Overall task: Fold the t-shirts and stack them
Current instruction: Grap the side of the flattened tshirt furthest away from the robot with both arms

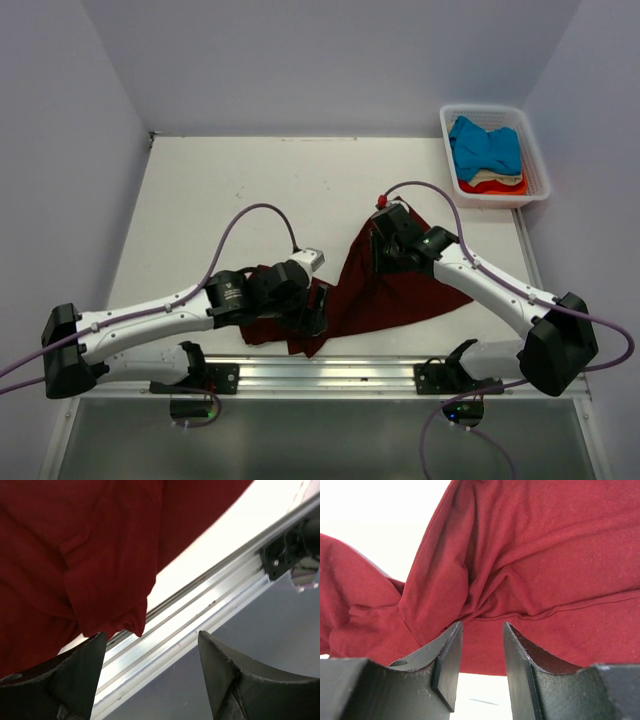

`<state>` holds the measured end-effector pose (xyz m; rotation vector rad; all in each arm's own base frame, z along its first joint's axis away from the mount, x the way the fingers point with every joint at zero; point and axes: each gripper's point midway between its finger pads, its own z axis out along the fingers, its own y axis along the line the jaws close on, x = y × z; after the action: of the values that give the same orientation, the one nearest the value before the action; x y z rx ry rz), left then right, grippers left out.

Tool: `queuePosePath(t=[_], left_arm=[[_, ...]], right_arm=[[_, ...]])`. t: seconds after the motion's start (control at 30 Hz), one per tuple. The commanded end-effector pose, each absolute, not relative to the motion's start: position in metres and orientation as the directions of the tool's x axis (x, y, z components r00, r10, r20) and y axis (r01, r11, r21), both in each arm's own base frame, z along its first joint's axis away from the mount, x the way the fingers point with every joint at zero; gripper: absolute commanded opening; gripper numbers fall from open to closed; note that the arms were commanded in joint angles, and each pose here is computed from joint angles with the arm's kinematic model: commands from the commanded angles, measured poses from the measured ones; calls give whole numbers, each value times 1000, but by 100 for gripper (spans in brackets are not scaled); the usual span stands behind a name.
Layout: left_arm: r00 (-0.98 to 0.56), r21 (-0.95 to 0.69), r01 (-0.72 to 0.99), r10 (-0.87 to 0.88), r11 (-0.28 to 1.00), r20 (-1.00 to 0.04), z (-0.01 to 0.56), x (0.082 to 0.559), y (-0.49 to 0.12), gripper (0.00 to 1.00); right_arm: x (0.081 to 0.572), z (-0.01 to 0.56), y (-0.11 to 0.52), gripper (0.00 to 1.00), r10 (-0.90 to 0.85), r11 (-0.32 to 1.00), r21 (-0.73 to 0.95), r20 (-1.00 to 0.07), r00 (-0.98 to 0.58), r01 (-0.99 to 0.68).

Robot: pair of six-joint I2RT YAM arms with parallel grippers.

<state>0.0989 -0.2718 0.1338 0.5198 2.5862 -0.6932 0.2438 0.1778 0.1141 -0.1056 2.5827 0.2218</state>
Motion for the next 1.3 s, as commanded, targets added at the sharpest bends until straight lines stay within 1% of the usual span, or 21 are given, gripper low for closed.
queuePosePath(t=[0.0,0.1,0.2,0.23,0.3,0.33,0.4,0.5,0.7,0.87,1.07,1.27], left_arm=[[-847,-365,339,112,867,-520,147,115,-257,77],[-890,-346,239,62,907,-451,118,107,-241,74],[-927,-357,166,23,919,-373,83,92,-231,63],[-938,-395,144,-3,907,-348,79,88,-236,56],[-953,-386,125,2,914,-303,54,78,-229,49],[-958,-399,103,-18,911,-287,50,76,-231,41],[-964,-376,91,-14,922,-267,37,70,-225,33],[-965,-376,85,-18,923,-262,31,68,-227,28],[-963,-371,77,-28,925,-269,22,71,-230,27],[-958,-370,74,-36,926,-283,20,75,-233,27],[-968,-318,68,-15,945,-251,-1,70,-226,34],[-974,-258,59,0,964,-226,-18,65,-216,45]], right_arm=[[250,128,177,41,-34,984,125,-558,-829,-124],[249,129,177,40,-35,984,127,-562,-826,-128],[248,130,176,39,-30,983,131,-565,-825,-126],[247,130,176,39,-31,983,131,-565,-825,-127],[246,130,175,38,-30,983,133,-567,-823,-128],[246,130,174,38,-30,983,131,-566,-824,-125],[245,130,174,37,-30,983,132,-566,-824,-126],[245,129,173,37,-30,983,132,-566,-824,-126],[243,130,172,36,-31,983,131,-566,-824,-127],[242,128,172,36,-32,983,129,-564,-825,-127],[242,126,173,36,-38,983,128,-557,-830,-131],[242,126,172,36,-38,983,126,-558,-829,-130]])
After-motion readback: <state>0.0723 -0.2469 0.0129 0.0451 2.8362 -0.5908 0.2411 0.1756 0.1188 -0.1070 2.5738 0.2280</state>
